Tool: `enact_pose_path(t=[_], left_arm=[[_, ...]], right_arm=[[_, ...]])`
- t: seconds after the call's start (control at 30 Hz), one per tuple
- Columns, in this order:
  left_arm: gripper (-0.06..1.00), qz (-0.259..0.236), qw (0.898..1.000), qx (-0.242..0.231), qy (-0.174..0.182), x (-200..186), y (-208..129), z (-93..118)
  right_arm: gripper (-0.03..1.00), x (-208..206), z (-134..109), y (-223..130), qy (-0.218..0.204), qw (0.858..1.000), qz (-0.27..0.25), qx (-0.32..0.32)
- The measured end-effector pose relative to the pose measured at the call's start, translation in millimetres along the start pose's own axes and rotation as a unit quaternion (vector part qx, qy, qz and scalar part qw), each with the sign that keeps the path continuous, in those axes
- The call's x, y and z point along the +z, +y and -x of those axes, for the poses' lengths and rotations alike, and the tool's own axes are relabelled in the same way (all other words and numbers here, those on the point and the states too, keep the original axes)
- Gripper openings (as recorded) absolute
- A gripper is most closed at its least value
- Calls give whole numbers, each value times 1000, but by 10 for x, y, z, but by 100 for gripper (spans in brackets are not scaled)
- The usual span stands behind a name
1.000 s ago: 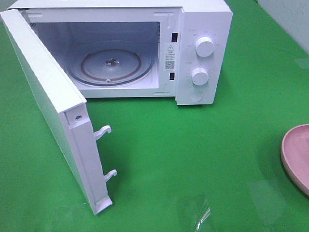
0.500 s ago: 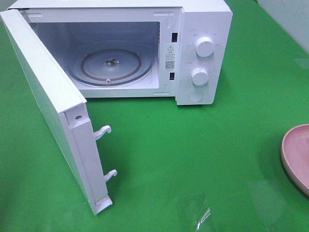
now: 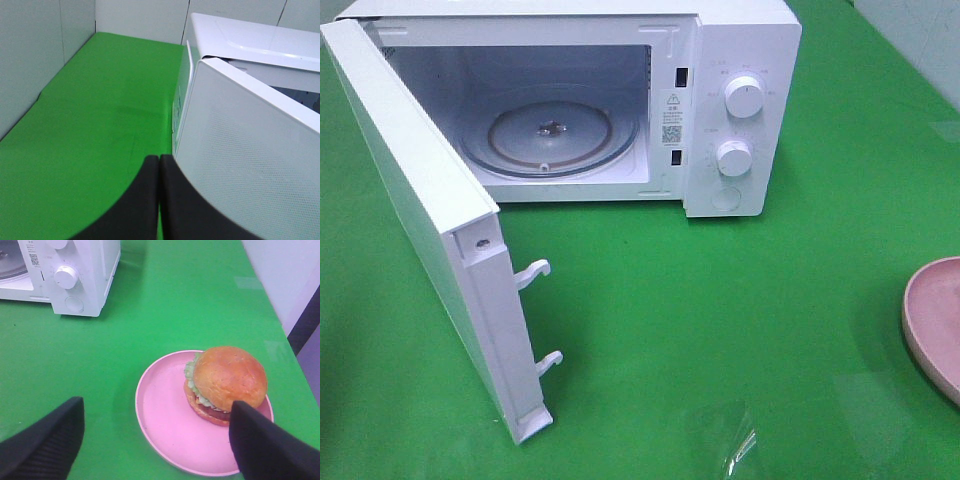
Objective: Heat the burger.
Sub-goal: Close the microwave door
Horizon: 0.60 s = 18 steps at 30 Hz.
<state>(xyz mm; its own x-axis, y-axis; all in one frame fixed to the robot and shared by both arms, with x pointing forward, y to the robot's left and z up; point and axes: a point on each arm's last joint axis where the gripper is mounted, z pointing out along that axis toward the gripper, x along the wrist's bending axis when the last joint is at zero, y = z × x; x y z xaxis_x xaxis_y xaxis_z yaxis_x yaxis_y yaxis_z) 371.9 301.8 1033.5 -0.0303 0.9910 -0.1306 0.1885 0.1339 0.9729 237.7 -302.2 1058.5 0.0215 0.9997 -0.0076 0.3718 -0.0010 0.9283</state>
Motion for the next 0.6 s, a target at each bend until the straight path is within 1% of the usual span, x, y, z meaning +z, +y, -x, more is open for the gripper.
enact_pose_path(t=[0.03, 0.07, 0.1, 0.13, 0.3, 0.37, 0.4, 0.43, 0.53, 0.57, 0.6], left_arm=[[0, 14, 1000, 2, 2, 42, -84, -18], [0, 14, 1000, 2, 2, 42, -84, -18], [0, 33, 999, 9, 2, 81, -145, -30], [0, 39, 999, 20, 0, 130, -209, -36], [0, 41, 999, 31, -8, 203, -262, -28], [0, 28, 998, 42, -28, 346, -346, 2], [0, 28, 998, 42, -28, 346, -346, 2], [0, 23, 998, 43, -43, 406, -382, 25], [0, 21, 997, 43, -53, 449, -408, 41], [0, 19, 996, 40, -71, 507, -446, 70], [0, 19, 996, 40, -71, 507, -446, 70]], right_arm=[[76, 0, 0, 0, 0, 1000, 0, 0], [76, 0, 0, 0, 0, 1000, 0, 0], [76, 0, 0, 0, 0, 1000, 0, 0], [76, 0, 0, 0, 0, 1000, 0, 0], [76, 0, 0, 0, 0, 1000, 0, 0], [76, 0, 0, 0, 0, 1000, 0, 0], [76, 0, 0, 0, 0, 1000, 0, 0], [76, 0, 0, 0, 0, 1000, 0, 0], [76, 0, 0, 0, 0, 1000, 0, 0], [76, 0, 0, 0, 0, 1000, 0, 0], [76, 0, 0, 0, 0, 1000, 0, 0]])
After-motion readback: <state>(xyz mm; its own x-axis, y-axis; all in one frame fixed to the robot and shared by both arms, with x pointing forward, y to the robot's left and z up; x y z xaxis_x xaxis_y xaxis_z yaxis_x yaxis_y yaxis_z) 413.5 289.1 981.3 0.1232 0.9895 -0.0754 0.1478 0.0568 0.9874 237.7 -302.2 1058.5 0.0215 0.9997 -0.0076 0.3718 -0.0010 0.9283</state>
